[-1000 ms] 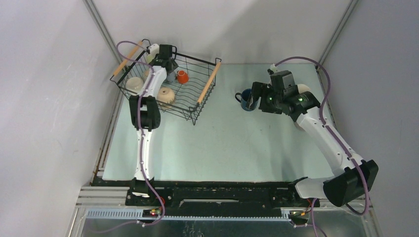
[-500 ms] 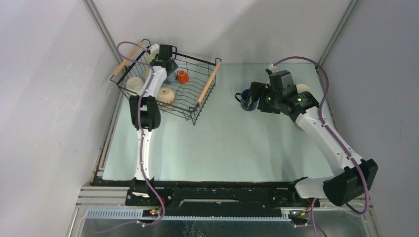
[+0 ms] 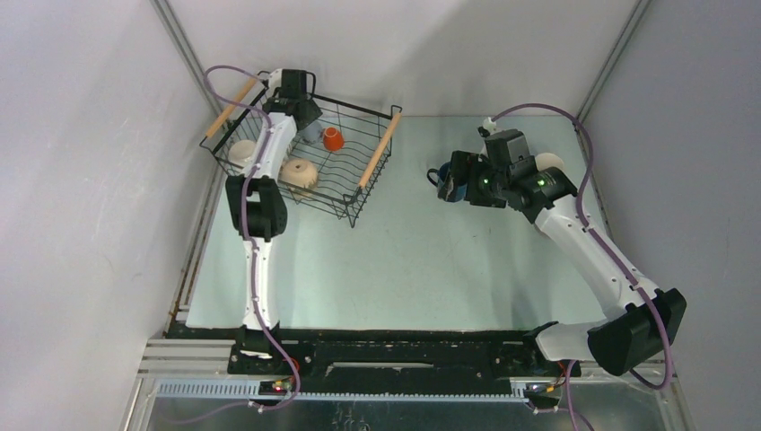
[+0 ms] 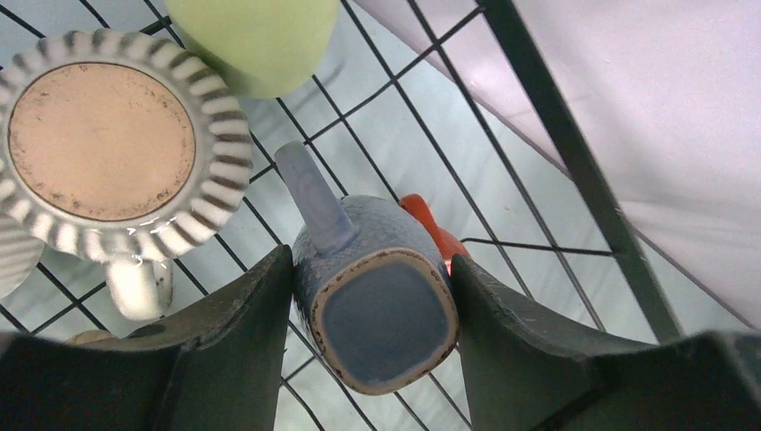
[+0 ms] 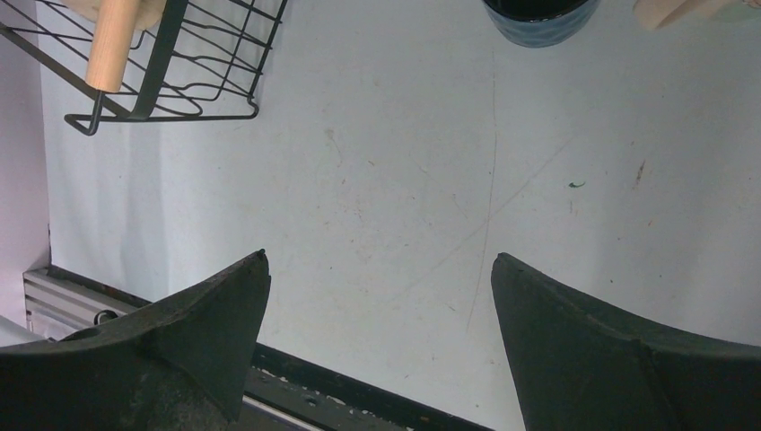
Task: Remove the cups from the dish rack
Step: Unload the cup from the dish rack.
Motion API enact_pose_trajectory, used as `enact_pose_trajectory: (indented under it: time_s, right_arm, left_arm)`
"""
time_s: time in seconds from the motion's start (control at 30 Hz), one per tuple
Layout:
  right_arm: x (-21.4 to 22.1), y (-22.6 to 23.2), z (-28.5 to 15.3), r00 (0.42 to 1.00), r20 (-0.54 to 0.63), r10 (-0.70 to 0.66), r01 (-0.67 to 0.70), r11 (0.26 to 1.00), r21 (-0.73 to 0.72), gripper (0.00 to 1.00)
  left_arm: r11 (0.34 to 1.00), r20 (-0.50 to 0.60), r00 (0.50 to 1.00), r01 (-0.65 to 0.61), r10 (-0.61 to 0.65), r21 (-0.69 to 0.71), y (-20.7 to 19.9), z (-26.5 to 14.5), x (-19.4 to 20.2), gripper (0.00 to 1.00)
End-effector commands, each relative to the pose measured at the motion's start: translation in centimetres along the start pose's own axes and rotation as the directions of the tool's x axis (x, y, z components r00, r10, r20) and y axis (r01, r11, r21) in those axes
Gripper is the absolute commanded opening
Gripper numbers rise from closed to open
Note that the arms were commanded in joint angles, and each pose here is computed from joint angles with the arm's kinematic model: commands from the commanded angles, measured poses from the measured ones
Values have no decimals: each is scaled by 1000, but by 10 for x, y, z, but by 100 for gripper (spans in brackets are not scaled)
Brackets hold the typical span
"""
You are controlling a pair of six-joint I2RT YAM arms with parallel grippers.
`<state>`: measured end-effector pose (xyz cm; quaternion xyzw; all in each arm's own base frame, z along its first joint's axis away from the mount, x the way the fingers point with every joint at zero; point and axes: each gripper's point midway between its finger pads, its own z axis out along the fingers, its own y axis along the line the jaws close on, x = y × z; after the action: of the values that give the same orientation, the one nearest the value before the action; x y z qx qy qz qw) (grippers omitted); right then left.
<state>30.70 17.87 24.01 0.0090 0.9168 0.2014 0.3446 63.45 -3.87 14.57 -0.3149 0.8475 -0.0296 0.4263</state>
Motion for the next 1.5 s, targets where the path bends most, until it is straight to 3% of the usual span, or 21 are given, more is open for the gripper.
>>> enact_pose_trajectory:
  time_s: [0.0, 0.6, 1.1, 1.47]
  right_arm:
    - [-7, 13, -9, 999, 47, 1, 1, 999, -51, 100]
    - [-17, 58, -5, 997, 49, 55, -41, 966, -254, 100]
    - [-44, 111, 2, 991, 90, 102, -47, 878, -476, 100]
    - [-69, 165, 32, 989, 73, 127, -52, 771, -635, 99]
  left_arm:
    - [992, 87, 996, 21, -32, 121, -28, -60, -54, 12]
    - [963, -68, 998, 28, -10, 268, -42, -132, -43, 5]
    - [912, -185, 983, 80, -4, 403, -49, -210, -19, 1]
    - [868, -242, 970, 128, -10, 481, -56, -256, -8, 1]
